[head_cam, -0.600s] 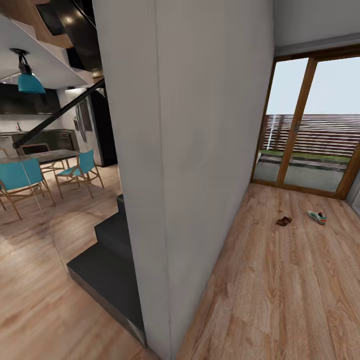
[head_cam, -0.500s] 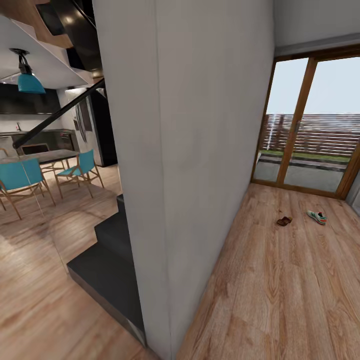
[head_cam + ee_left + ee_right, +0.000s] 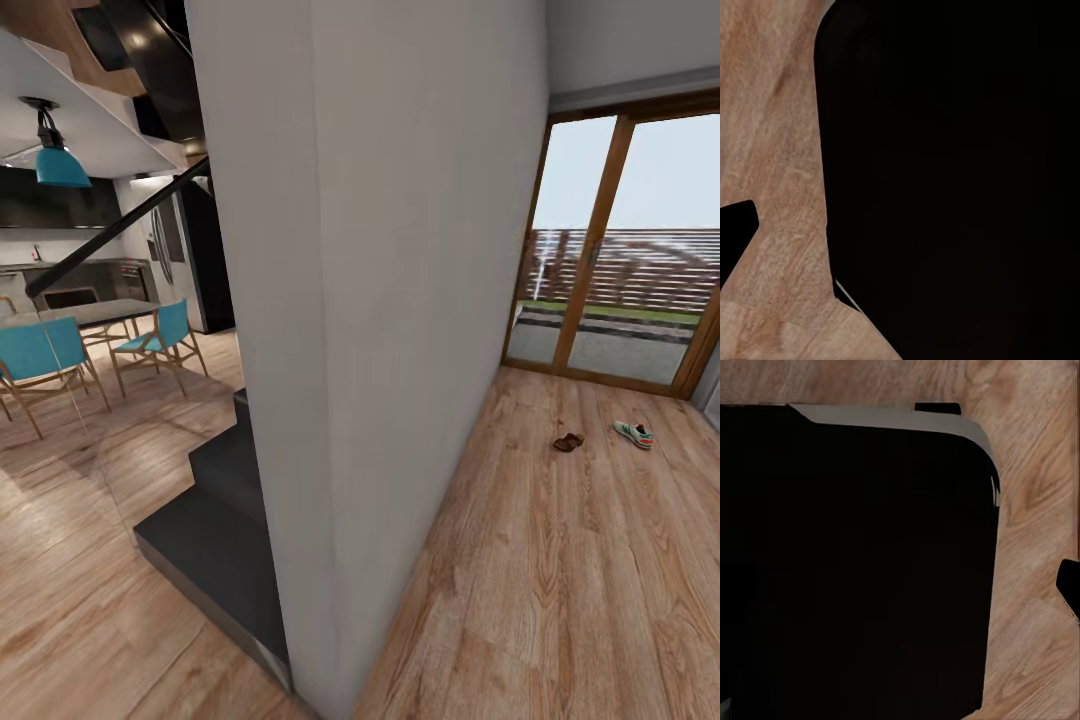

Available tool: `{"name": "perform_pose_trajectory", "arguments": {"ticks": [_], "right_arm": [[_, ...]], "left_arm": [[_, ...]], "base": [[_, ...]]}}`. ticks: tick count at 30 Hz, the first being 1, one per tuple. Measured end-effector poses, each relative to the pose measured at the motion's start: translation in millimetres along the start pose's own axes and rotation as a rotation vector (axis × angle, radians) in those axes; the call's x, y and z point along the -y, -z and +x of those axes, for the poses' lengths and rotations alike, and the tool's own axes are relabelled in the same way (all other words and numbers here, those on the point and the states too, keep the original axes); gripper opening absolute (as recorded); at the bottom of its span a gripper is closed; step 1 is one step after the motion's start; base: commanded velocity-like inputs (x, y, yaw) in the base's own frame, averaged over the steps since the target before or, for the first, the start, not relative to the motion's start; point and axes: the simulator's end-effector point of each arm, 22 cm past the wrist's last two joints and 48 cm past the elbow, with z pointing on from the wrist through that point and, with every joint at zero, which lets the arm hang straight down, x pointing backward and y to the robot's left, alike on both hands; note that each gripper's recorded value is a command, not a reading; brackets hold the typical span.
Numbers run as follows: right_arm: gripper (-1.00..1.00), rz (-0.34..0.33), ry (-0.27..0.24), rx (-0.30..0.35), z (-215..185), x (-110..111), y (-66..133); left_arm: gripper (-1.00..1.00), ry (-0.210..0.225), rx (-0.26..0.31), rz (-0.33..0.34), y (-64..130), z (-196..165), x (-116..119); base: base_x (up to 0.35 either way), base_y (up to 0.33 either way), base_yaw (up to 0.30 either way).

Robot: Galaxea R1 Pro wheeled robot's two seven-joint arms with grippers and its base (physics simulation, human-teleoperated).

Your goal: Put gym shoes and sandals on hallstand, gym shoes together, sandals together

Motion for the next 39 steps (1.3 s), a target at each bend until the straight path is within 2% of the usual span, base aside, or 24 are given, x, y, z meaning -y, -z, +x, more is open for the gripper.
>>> {"name": "perform_pose_trajectory", "arguments": {"ticks": [5,16,25,33,36,37,38,39], "right_arm": [[1.00,0.002,0.000,0.032,-17,1,0.1],[1.00,0.006,-0.004,0.039,-20,4,0.2],[1.00,0.007,-0.005,0.044,-22,5,0.3],[1.00,0.021,0.000,0.132,-54,15,2.9],[1.00,0.038,0.000,0.166,-66,29,4.8],[1.00,0.073,0.010,0.422,-142,55,25.7],[1.00,0.083,0.017,0.487,-165,63,34.9],[1.00,0.089,0.020,0.519,-176,67,39.8]], "left_arm": [[1.00,0.000,0.004,0.000,0.0,-1,0],[1.00,0.001,0.016,0.000,0.0,-6,0],[1.00,0.004,0.068,-0.001,0.5,-18,0],[1.00,0.007,0.135,-0.012,2.2,-40,-9],[1.00,0.009,0.187,-0.027,4.6,-65,-20],[1.00,0.007,0.470,-0.029,26.5,-145,-21],[1.00,0.008,0.515,-0.031,32.5,-164,-22],[1.00,0.009,0.537,-0.032,35.7,-175,-23]], "base": [[0.000,0.000,0.000],[0.000,0.000,0.000],[0.000,0.000,0.000],[0.000,0.000,0.000],[0.000,0.000,0.000],[0.000,0.000,0.000],[0.000,0.000,0.000],[0.000,0.000,0.000]]}}
